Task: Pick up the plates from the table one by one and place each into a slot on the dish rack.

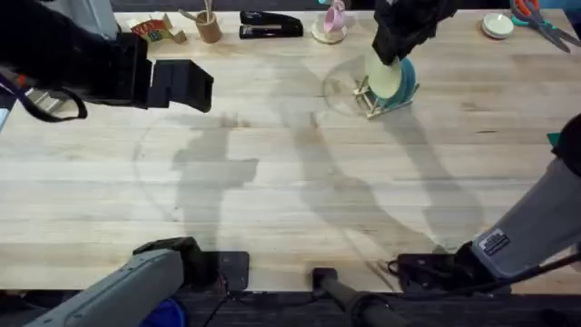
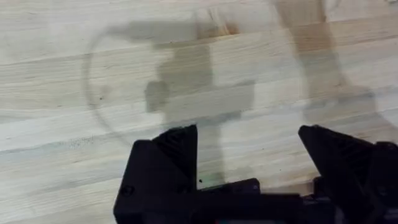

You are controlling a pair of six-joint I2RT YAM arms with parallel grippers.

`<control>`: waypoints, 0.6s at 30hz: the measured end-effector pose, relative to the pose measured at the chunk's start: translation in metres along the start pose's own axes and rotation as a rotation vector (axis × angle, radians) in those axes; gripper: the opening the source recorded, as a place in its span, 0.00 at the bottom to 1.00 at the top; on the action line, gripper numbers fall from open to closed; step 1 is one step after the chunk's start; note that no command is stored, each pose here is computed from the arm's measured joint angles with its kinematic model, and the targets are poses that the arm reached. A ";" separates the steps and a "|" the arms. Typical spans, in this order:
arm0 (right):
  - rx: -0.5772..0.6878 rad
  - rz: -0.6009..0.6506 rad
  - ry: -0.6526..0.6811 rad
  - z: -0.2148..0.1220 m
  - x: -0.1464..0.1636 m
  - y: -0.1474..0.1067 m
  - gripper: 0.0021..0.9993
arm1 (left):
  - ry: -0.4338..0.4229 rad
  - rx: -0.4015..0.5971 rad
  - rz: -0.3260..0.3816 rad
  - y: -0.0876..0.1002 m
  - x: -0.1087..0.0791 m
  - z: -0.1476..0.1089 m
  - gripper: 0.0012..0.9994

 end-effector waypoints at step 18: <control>0.054 -0.009 0.014 0.022 0.006 -0.010 0.03 | 0.000 0.000 0.000 0.000 0.000 0.000 1.00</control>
Point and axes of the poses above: each hand's point on the last joint's axis, 136 mm out from that joint toward the fingers, its own z axis out along the fingers, its own x axis along the line the jaws close on, y = z × x, the point moved 4 cm from there along -z, back along the fingers, and after that the axes turned 6 degrees about -z, right-handed, at the moved point
